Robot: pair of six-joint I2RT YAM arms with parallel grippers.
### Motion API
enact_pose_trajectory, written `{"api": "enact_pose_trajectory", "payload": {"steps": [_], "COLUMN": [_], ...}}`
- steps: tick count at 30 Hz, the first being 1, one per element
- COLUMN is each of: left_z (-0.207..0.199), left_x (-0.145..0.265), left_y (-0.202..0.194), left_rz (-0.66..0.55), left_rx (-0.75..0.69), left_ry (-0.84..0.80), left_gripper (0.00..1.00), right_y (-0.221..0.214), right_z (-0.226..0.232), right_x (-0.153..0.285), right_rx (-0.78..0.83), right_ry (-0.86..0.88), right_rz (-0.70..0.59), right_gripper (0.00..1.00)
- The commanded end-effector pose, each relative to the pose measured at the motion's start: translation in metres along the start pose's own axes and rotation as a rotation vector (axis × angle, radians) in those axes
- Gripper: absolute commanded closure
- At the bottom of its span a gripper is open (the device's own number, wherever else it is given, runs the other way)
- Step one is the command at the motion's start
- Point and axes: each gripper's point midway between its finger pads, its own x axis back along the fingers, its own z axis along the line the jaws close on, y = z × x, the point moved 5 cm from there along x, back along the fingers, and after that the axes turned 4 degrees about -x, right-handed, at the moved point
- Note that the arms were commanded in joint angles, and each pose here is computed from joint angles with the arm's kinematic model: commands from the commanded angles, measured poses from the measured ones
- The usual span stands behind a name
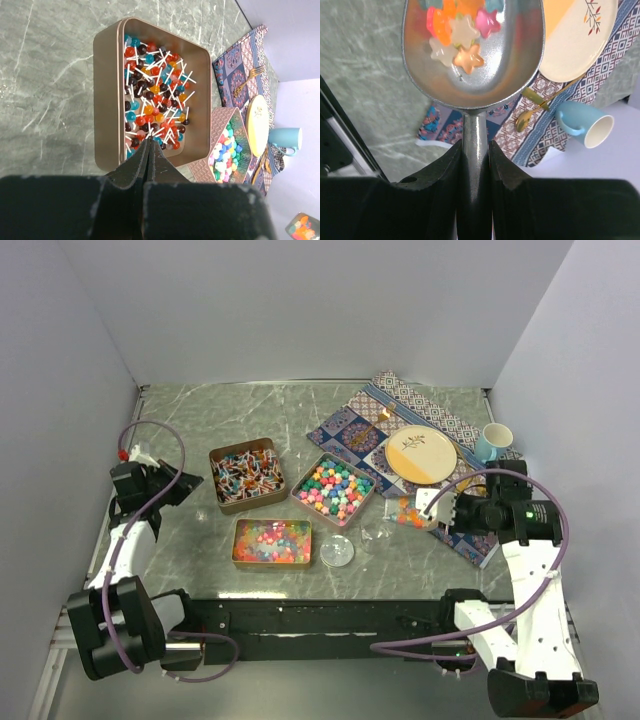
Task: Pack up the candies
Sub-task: Place the fake candies in the packing bottle.
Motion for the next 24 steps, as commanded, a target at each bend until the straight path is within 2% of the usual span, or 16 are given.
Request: {"api": "enact_pose_trajectory", "payload": {"steps": [1,12,24], "left_z": [-0.008,-0.005,-0.003], "left_x": [0.004,0.006,0.007], "left_y": [0.010,0.007,0.005], "left_rz": [-0.062,-0.071,-0.080], "left_rx": [-0.029,-0.029,-0.019], "left_ry": [-0.030,-0.019,-0.021], "left_gripper": [0.99,0.99,0.99], "right_y": [-0.001,0.003,0.019], "right_z": [-0.001,-0.018,-0.020], "right_x": [0.011,0.004,-0.002], "right_rx": [0.136,0.162,0.273], "right_ry": [-0.015,-0.010,0.017], "right_rz": [0.027,0.045,0.092], "right_gripper": [1.00,1.00,1.00]}}
